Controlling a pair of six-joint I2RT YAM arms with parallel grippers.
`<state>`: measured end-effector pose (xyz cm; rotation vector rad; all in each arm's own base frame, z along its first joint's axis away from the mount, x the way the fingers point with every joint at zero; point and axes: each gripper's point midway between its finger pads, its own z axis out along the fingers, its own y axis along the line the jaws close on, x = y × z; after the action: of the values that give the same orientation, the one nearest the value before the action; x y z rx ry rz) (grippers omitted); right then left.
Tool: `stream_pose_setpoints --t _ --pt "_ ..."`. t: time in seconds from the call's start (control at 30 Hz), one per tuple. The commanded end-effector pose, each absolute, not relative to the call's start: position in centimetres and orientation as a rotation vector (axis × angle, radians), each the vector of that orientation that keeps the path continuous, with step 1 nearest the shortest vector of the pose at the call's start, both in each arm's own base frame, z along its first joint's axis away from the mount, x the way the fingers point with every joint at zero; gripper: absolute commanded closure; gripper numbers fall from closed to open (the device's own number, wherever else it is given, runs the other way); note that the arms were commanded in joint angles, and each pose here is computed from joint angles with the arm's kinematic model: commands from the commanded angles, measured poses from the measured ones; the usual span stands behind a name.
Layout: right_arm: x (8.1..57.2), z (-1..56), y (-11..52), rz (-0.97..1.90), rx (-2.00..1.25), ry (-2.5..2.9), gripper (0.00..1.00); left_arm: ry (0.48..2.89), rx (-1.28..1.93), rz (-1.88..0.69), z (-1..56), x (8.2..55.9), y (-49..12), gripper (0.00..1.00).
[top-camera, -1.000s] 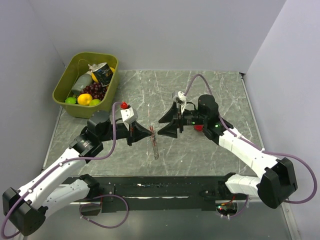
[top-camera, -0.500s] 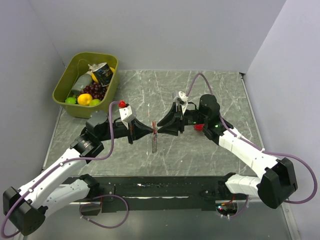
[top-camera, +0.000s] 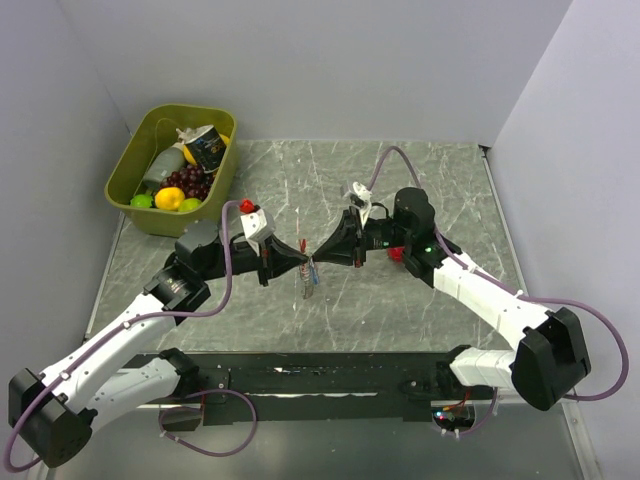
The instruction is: Put the keys on the keyring
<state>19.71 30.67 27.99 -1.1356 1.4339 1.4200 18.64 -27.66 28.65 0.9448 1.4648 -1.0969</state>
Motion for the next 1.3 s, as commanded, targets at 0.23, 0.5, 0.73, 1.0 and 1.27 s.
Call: stream_pose_setpoints --t 0.23,0.5,0.73,1.0,1.27 --pt "20.4 28.8 30.9 1.368 -1.142 1.404 1.00 1.305 0.939 -1.109 32.4 17.9 -27.8 0.99" --pt "21.2 26.9 31.2 1.325 -1.153 1.470 1.00 1.247 0.962 -1.140 33.3 17.0 -27.8 0.99" --pt "21.4 25.4 31.4 1.304 -1.190 1.505 1.00 1.214 0.979 -1.160 33.6 16.3 -27.8 0.99" --pt "21.4 28.8 29.7 1.172 -1.102 1.392 0.42 1.260 0.996 -1.154 32.4 16.4 -27.8 0.99" --pt "20.3 32.0 29.7 1.211 -1.094 1.272 0.23 1.277 1.011 -1.169 31.5 16.4 -28.2 0.99"
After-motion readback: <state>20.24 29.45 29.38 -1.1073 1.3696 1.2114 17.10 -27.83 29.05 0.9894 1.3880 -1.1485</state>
